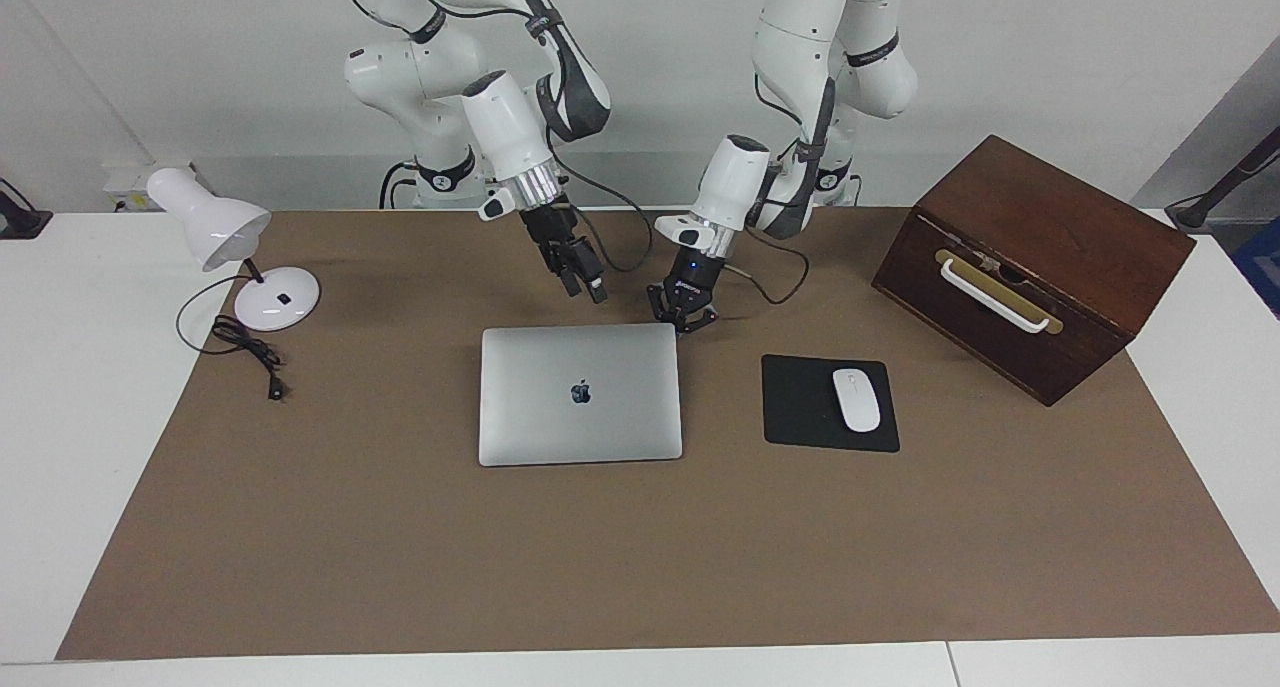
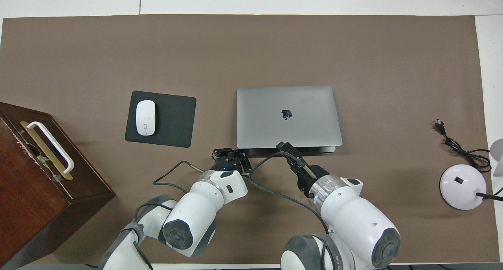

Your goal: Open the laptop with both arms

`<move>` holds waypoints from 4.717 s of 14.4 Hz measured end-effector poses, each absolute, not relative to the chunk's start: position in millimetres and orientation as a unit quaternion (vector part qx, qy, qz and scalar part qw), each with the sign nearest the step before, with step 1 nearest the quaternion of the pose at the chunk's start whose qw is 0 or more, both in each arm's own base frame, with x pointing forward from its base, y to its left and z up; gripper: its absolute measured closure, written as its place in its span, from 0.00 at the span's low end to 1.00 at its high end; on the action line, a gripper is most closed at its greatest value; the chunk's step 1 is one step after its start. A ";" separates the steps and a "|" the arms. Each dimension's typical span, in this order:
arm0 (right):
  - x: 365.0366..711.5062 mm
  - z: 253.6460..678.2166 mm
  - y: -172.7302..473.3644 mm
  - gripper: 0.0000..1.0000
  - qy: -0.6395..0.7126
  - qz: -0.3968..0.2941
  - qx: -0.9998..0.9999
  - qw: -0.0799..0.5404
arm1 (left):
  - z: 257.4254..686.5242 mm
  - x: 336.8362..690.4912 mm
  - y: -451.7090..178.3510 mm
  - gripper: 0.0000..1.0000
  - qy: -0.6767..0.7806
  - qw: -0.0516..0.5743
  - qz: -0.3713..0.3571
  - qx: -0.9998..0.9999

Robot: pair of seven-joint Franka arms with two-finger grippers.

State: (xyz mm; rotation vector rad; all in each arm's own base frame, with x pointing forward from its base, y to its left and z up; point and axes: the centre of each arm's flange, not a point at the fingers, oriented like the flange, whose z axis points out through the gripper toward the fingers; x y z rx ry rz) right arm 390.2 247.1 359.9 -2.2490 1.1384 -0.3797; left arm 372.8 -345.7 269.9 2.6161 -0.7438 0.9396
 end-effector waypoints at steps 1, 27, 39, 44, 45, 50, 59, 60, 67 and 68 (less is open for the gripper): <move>390.8 357.5 246.5 0.00 0.428 -0.141 -0.844 0.290 | 268.7 374.1 -347.0 0.99 -0.256 0.131 0.324 0.901; 451.8 355.5 225.2 0.00 0.428 -0.124 -0.847 0.289 | 267.1 378.8 -349.6 0.99 -0.253 0.132 0.327 0.901; 472.6 362.8 227.4 0.00 0.432 -0.127 -0.840 0.303 | 266.7 378.8 -349.5 0.99 -0.253 0.132 0.329 0.900; 481.6 368.7 225.3 0.00 0.428 -0.129 -0.840 0.308 | 266.6 378.8 -349.6 0.99 -0.253 0.132 0.329 0.900; 487.9 367.4 222.8 0.00 0.428 -0.130 -0.840 0.308 | 266.5 378.9 -349.5 0.99 -0.253 0.132 0.329 0.900; 516.8 373.9 217.8 0.00 0.429 -0.125 -0.835 0.322 | 266.4 379.1 -349.6 0.99 -0.253 0.132 0.330 0.900; 531.5 389.9 233.6 0.01 0.410 -0.085 -0.842 0.339 | 266.4 379.1 -349.6 0.99 -0.253 0.132 0.330 0.900; 534.0 391.9 234.1 0.00 0.405 -0.081 -0.846 0.338 | 266.4 379.1 -349.6 0.99 -0.253 0.132 0.330 0.900; 572.9 421.2 226.1 0.00 0.374 -0.069 -0.872 0.306 | 266.4 379.0 -349.6 0.99 -0.253 0.132 0.330 0.900; 579.3 424.5 223.5 0.00 0.373 -0.067 -0.874 0.305 | 266.4 379.1 -349.6 0.99 -0.253 0.132 0.330 0.900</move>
